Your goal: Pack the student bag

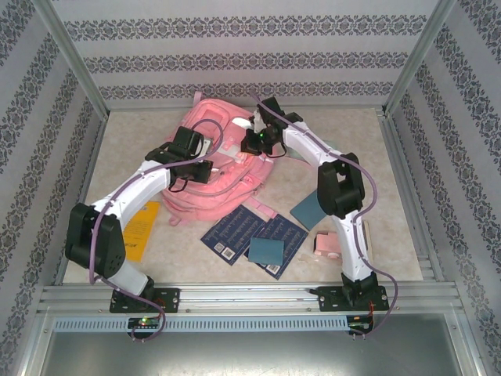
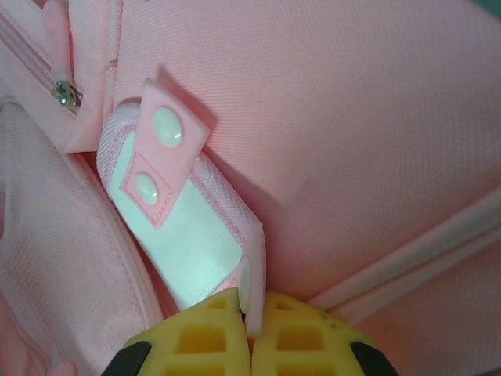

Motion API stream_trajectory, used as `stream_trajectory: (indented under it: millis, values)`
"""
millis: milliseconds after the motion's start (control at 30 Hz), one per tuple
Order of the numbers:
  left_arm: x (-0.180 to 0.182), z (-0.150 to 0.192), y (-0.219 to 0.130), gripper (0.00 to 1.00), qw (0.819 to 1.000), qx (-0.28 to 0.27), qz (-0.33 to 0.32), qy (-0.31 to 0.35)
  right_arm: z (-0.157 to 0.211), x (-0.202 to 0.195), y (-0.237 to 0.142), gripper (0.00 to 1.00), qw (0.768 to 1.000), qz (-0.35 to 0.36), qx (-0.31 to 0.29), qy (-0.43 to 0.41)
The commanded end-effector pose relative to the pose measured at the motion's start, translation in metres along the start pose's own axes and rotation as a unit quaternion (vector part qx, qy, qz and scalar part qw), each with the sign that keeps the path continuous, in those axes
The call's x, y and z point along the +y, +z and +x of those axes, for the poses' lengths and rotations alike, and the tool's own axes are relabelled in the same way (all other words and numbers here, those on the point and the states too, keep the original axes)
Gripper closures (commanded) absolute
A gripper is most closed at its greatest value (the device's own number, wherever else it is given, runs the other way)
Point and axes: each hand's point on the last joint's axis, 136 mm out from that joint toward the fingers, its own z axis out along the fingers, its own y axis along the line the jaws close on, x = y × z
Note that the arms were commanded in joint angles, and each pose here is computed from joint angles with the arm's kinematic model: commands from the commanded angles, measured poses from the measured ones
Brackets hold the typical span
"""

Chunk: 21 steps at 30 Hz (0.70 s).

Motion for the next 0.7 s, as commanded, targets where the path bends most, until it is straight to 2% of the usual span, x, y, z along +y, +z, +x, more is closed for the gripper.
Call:
stream_trajectory:
  millis: [0,200,333,367,433,667]
  values:
    - [-0.002,-0.044,-0.011,1.0,0.999,-0.049,0.005,0.007,0.008,0.018,-0.029,1.0,0.999,-0.035,-0.022,0.033]
    - [0.022,-0.077,-0.016,0.98,0.996,-0.072,-0.056,-0.012,0.012,0.038,-0.069,1.0,0.985,-0.066,-0.107,0.118]
    - [0.039,-0.091,-0.03,0.73,0.992,-0.067,-0.092,-0.051,0.015,0.042,-0.08,1.0,0.972,-0.054,-0.142,0.177]
    - [0.039,-0.089,-0.034,0.67,0.992,-0.065,-0.09,-0.064,0.014,0.046,-0.081,1.0,0.971,-0.052,-0.147,0.183]
    - [0.034,-0.08,-0.044,0.62,0.991,-0.063,-0.074,-0.094,0.011,0.055,-0.085,1.0,0.968,-0.053,-0.157,0.189]
    - [0.002,-0.02,-0.076,0.57,0.983,-0.061,0.013,-0.174,0.0,0.072,-0.09,1.0,0.953,-0.056,-0.185,0.234]
